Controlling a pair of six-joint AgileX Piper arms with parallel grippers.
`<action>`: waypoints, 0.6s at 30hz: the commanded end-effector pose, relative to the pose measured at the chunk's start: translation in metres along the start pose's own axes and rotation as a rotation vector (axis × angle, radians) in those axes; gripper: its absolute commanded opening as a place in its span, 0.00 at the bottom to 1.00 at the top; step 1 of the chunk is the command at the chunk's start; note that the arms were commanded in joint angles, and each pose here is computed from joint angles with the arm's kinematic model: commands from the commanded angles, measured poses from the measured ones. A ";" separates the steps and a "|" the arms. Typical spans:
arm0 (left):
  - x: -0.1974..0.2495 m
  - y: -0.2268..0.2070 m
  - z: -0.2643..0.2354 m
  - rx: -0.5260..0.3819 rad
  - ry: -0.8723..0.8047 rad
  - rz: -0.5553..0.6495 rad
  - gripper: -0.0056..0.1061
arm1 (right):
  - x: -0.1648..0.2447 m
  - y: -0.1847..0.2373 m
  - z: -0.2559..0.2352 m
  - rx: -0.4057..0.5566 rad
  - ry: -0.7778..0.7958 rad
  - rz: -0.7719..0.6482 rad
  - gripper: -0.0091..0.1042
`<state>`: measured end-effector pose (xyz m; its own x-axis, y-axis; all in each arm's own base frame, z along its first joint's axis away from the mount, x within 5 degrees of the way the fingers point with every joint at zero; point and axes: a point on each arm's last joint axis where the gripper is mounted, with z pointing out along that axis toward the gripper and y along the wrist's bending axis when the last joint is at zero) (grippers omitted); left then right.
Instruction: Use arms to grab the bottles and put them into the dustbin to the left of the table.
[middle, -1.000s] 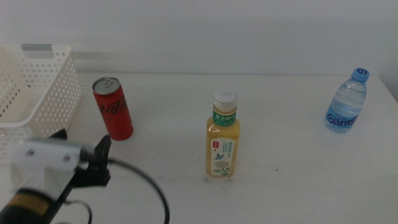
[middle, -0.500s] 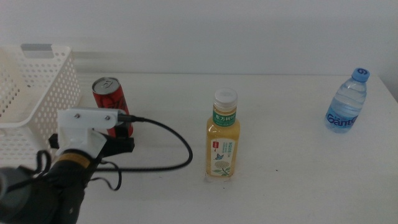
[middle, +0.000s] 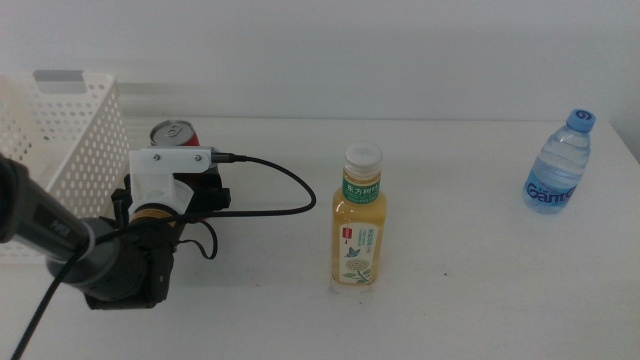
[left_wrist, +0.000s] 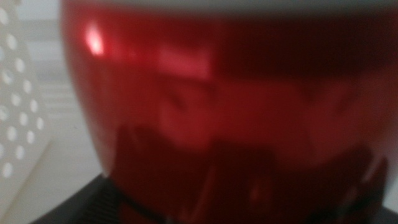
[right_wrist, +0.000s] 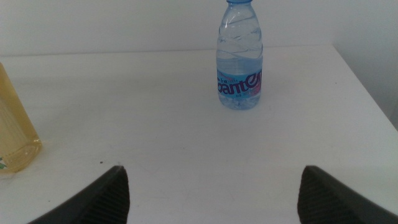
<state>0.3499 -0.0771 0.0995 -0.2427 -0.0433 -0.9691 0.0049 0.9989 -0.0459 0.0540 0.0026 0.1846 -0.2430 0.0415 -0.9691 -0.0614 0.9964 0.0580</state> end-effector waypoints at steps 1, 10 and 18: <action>0.001 0.000 0.006 -0.004 0.003 -0.006 0.81 | 0.000 -0.001 0.000 0.009 -0.012 -0.008 0.80; -0.044 -0.007 -0.025 0.064 0.021 -0.004 0.03 | 0.000 -0.001 0.000 0.009 -0.012 -0.008 0.80; -0.145 -0.019 -0.099 0.247 0.367 0.021 0.03 | 0.000 -0.001 0.000 0.009 -0.012 -0.008 0.80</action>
<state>0.2985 -0.0857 0.2353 -0.5599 -0.0209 -0.8283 0.1769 0.9736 -0.1441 0.0540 0.0026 0.1846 -0.2430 0.0415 -0.9691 -0.0614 0.9964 0.0580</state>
